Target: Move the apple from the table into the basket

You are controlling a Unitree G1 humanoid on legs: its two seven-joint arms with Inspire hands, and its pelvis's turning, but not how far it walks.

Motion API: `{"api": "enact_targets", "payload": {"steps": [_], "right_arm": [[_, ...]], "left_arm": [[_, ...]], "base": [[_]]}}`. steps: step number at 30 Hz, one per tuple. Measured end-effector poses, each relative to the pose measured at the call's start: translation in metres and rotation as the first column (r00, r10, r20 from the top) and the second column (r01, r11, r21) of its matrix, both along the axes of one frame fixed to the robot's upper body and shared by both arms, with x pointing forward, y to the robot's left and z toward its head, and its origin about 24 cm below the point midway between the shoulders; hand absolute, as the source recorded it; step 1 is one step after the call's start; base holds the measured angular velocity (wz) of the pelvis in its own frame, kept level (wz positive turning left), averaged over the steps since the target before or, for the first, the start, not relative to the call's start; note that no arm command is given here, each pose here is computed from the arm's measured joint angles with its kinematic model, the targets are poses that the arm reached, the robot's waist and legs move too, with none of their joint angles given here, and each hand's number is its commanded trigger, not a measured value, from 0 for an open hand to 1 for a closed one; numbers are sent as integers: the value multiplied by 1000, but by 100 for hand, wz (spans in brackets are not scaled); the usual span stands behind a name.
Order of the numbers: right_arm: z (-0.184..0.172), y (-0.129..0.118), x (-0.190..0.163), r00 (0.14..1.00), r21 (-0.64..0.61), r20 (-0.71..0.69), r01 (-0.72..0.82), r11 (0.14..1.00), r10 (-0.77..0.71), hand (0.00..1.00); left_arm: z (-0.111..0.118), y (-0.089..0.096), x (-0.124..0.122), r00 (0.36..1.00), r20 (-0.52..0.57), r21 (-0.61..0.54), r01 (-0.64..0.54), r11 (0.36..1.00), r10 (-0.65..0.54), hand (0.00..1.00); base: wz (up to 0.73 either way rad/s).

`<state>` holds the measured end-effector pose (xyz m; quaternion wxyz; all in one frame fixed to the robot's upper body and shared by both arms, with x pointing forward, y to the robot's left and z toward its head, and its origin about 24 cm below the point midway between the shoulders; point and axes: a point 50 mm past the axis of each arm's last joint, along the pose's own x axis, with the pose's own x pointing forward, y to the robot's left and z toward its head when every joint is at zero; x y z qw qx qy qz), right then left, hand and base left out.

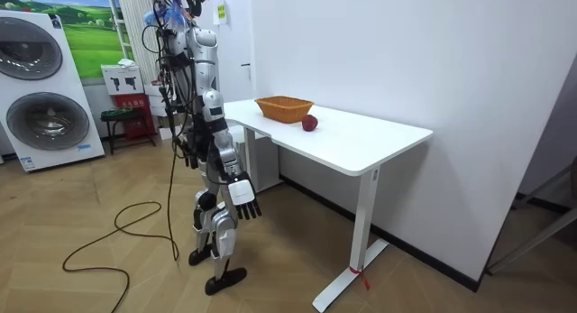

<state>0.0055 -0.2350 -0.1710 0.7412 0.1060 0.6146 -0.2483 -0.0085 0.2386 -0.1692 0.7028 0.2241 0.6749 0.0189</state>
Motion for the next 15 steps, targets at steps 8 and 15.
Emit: {"api": "enact_targets", "payload": {"steps": [8, 15], "right_arm": [[0, -1, 5, 1000, -37, -8, -20, 999, 19, 0], [4, -11, 11, 984, -117, 30, 178, 977, -175, 0]], "left_arm": [[0, 0, 3, 1000, 18, 3, 3, 1000, -3, 0], [1, 1, 7, 997, 69, 32, -26, 999, 24, 0]], "base": [[-2], [-4]]}}
